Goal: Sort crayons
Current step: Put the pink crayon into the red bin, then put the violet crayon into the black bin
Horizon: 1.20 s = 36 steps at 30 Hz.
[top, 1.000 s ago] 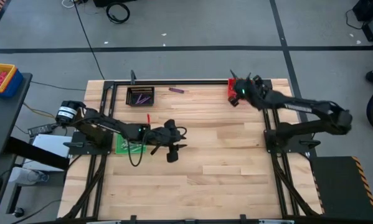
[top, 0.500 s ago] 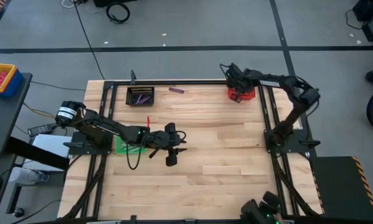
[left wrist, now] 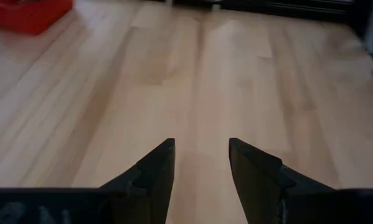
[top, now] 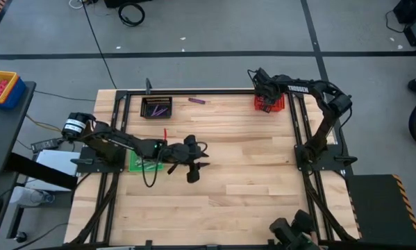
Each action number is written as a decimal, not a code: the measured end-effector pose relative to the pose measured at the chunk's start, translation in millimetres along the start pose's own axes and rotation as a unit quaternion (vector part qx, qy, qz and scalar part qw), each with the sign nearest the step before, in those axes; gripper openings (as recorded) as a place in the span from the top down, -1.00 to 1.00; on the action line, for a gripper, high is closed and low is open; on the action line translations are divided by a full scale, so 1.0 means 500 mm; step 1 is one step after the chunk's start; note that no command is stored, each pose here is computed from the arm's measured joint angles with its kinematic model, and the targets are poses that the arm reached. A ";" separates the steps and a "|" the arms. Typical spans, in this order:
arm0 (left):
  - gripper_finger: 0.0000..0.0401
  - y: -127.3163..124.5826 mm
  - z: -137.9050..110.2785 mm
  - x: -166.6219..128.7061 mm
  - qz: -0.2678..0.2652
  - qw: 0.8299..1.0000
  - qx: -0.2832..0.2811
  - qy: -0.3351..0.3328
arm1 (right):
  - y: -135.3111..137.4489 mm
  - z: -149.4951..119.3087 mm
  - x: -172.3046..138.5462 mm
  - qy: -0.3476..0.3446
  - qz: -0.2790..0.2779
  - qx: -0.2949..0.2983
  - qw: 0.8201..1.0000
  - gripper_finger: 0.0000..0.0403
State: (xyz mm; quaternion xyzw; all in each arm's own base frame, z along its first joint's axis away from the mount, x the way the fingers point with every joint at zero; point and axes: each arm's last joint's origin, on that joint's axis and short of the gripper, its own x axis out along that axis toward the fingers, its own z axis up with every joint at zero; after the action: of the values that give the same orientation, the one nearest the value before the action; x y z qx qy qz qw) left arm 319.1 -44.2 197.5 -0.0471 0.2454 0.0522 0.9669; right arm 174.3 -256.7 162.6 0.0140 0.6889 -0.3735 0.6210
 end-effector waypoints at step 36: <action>0.14 0.675 0.050 0.129 0.116 0.959 0.016 0.260 | 0.321 -0.164 -0.386 -0.659 0.331 0.080 0.671 0.34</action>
State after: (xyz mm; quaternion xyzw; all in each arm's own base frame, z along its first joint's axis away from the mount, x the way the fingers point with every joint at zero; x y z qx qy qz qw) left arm 345.4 297.8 166.2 -0.0149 0.4925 0.1462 0.8578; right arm 226.5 -11.7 245.6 0.0404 0.0184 -0.1094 0.9930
